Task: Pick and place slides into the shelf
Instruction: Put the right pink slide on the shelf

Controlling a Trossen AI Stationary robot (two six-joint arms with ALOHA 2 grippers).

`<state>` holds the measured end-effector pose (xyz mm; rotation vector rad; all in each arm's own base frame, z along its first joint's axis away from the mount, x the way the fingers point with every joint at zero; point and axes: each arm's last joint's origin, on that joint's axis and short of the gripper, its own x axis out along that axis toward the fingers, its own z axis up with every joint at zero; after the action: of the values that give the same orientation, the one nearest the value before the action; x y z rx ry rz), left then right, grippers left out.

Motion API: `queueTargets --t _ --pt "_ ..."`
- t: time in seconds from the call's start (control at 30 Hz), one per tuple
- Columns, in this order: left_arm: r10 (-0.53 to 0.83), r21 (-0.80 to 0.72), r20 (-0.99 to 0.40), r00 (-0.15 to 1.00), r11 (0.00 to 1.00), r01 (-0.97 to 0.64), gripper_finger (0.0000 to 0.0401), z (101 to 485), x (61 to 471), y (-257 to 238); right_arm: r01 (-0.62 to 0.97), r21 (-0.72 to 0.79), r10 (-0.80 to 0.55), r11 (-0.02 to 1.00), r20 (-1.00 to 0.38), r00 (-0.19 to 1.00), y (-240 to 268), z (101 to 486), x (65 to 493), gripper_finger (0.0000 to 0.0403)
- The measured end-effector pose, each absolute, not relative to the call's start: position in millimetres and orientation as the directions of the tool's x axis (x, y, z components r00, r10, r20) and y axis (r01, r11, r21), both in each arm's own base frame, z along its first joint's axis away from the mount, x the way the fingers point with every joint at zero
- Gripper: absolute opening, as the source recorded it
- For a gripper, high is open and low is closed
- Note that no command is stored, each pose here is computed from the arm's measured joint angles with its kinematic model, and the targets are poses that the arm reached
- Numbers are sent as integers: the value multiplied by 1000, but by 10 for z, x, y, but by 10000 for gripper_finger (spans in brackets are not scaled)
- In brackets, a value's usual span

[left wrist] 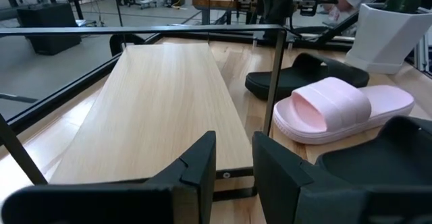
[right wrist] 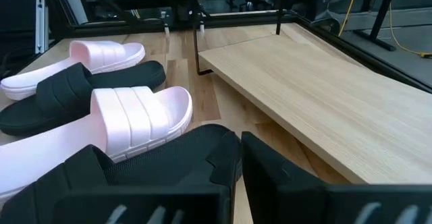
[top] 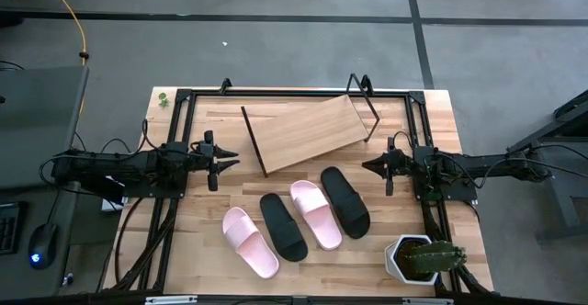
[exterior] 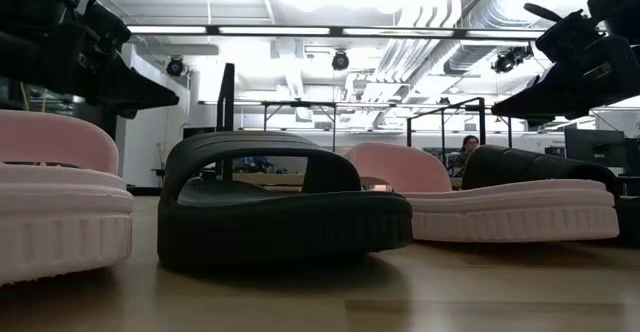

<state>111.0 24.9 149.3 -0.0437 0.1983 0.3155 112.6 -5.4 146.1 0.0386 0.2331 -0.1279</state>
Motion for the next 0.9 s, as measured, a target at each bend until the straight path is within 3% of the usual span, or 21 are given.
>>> queueTargets --t 0.5,0.7,0.9 --pt "308 -1 -30 951 951 -309 83 1659 1129 253 123 -28 -126 992 -225 966 -55 1469 1128 14" --pt "308 47 72 949 949 -312 83 1758 1127 253 140 -63 -148 988 -146 978 -61 1546 1142 14" --pt "308 48 68 949 949 -312 83 1831 1129 253 136 -89 -144 987 -85 986 -60 1605 1148 14"
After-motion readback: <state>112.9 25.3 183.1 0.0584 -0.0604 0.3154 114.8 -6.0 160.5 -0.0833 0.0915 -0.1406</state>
